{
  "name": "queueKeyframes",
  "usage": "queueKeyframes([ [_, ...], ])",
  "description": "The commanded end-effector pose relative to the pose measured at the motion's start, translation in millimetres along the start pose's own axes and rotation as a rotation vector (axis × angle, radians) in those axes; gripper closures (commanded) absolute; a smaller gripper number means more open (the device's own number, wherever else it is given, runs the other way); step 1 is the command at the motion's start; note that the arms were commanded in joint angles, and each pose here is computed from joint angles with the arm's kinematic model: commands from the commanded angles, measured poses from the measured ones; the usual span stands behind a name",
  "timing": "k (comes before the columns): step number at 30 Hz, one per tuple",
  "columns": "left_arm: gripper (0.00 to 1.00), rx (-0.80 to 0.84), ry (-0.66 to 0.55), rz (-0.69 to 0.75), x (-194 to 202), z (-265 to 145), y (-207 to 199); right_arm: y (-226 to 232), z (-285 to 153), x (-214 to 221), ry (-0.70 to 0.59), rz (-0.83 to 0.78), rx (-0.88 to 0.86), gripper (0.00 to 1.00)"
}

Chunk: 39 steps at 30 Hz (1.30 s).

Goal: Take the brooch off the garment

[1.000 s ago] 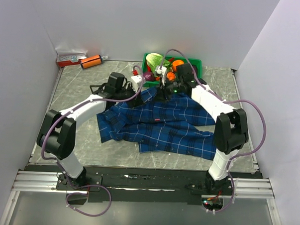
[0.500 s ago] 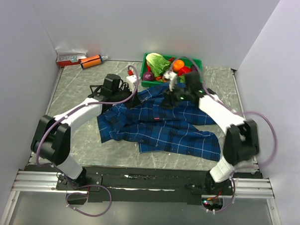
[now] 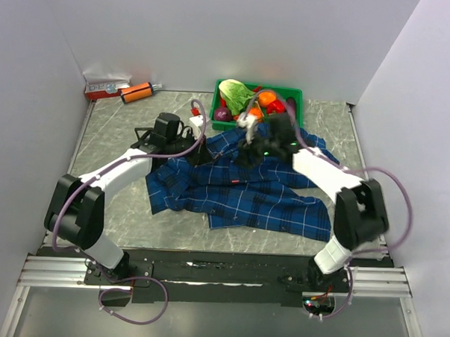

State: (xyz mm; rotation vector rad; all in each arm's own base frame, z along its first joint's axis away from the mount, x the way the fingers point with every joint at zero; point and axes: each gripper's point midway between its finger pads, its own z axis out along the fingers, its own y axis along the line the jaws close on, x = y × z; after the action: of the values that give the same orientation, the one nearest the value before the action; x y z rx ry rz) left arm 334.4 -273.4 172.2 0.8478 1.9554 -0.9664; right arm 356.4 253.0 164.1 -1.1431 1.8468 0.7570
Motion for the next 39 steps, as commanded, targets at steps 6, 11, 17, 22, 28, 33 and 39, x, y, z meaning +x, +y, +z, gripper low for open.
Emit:
queueKeyframes([
  [6, 0.99, 0.038, -0.044, 0.047, -28.0, -3.7, -7.6, -5.5, 33.8, -46.4, -0.100, -0.097, -0.014, 0.39],
  [11, 0.99, 0.040, -0.044, 0.013, -25.6, -2.7, -7.8, 6.4, 36.3, -54.2, -0.125, -0.089, -0.075, 0.37],
  [17, 0.99, 0.033, -0.060, -0.019, -29.2, -0.9, -6.0, 17.9, 48.4, -36.8, -0.079, -0.051, -0.131, 0.34],
  [22, 0.99, 0.037, -0.055, -0.030, -28.0, -2.7, -4.6, 14.0, 50.4, -26.8, -0.060, -0.037, -0.108, 0.35],
  [28, 0.99, 0.047, -0.051, -0.038, -24.9, -6.6, -5.2, 7.8, 50.5, -20.5, -0.037, -0.056, -0.069, 0.60],
  [33, 0.99, 0.078, -0.048, -0.039, -21.0, -8.1, -10.9, 2.4, 51.3, -20.9, -0.030, -0.052, -0.044, 0.76],
  [39, 0.99, 0.065, -0.045, -0.035, -16.9, -8.7, -9.8, 3.0, 51.2, -20.4, -0.024, -0.031, -0.045, 0.83],
])
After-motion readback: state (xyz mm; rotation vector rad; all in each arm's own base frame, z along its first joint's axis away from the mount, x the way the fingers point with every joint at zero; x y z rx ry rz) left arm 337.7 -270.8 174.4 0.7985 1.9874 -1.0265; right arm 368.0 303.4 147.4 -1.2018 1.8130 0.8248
